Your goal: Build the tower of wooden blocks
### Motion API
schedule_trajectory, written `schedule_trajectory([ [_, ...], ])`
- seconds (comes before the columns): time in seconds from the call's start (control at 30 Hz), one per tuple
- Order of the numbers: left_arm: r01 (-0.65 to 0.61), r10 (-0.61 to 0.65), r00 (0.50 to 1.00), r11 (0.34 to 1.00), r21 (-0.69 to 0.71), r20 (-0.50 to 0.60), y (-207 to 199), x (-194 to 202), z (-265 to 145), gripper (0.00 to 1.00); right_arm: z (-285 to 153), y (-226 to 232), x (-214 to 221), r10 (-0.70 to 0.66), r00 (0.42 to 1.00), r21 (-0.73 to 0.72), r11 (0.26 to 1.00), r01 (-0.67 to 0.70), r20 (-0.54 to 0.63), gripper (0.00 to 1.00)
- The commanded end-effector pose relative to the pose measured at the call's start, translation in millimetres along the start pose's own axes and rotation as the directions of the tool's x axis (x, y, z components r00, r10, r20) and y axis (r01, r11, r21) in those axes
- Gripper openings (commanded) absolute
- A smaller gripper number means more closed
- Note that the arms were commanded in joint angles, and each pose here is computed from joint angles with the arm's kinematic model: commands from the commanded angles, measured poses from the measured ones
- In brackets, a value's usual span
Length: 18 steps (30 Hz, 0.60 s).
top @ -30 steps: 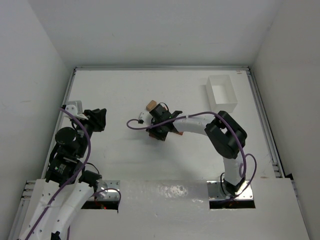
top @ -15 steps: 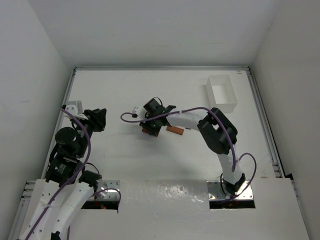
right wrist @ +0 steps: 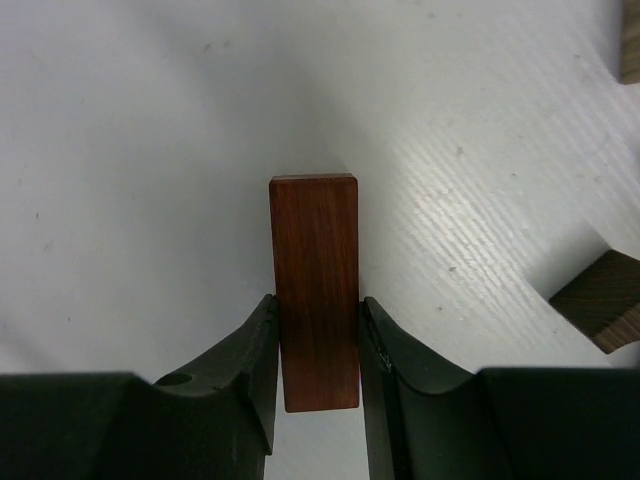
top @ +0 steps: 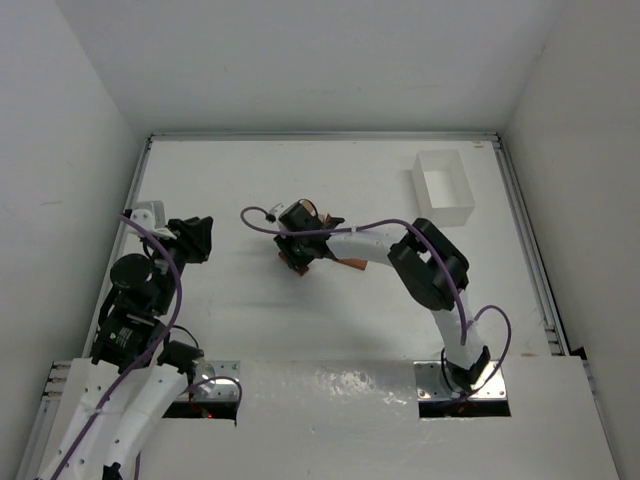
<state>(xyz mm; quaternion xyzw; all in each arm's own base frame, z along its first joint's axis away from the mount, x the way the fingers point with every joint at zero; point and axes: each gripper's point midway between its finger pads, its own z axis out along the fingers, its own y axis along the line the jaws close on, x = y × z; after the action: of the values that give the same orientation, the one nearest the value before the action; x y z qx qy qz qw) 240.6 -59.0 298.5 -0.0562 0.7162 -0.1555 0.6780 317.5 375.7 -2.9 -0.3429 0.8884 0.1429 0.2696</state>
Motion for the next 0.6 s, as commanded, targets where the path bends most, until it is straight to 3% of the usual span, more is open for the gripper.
schedule_trajectory([
  [0.0,0.000,0.000,0.999,1.000,0.010,0.040,-1.7,-10.0,2.4,0.29,-19.9,1.4,-11.7,-0.144,0.989,0.001,0.990,0.144,0.036,0.21],
  [0.1,0.000,-0.001,0.999,1.000,0.016,0.040,-2.9,-10.1,2.4,0.29,-29.4,-5.9,-3.6,-0.176,0.984,0.015,0.984,0.176,0.019,0.23],
  [0.13,0.001,-0.002,0.999,1.000,0.019,0.039,-3.5,-9.9,2.7,0.29,-31.0,-10.2,-13.5,-0.125,0.992,0.039,0.992,0.124,0.031,0.23],
  [0.23,0.001,-0.002,0.999,1.000,0.014,0.039,-2.3,-9.9,2.7,0.29,-21.2,-3.1,-23.9,0.016,0.999,0.035,0.999,-0.017,0.035,0.05],
  [0.27,0.001,-0.002,0.999,1.000,0.011,0.040,-1.5,-9.8,3.0,0.29,-15.8,2.5,-29.4,0.050,0.997,0.014,0.999,-0.051,0.056,0.08],
  [0.4,0.001,-0.001,0.999,1.000,0.006,0.038,-0.5,-9.3,3.3,0.29,7.0,11.3,-26.1,0.175,0.983,0.005,0.984,-0.176,0.053,0.23],
  [0.47,0.001,-0.001,0.999,1.000,0.007,0.036,-0.6,-8.9,3.3,0.29,5.1,12.9,-30.0,0.182,0.982,-0.002,0.983,-0.182,0.058,0.41],
  [0.5,0.001,-0.001,0.999,1.000,0.006,0.035,-0.5,-8.5,3.2,0.29,1.4,12.9,-32.3,0.183,0.981,-0.007,0.983,-0.183,0.068,0.58],
  [0.57,0.001,-0.002,0.999,1.000,0.011,0.038,-1.4,-9.8,2.8,0.29,-14.8,9.7,-43.6,0.180,0.977,-0.004,0.984,-0.181,0.115,0.67],
])
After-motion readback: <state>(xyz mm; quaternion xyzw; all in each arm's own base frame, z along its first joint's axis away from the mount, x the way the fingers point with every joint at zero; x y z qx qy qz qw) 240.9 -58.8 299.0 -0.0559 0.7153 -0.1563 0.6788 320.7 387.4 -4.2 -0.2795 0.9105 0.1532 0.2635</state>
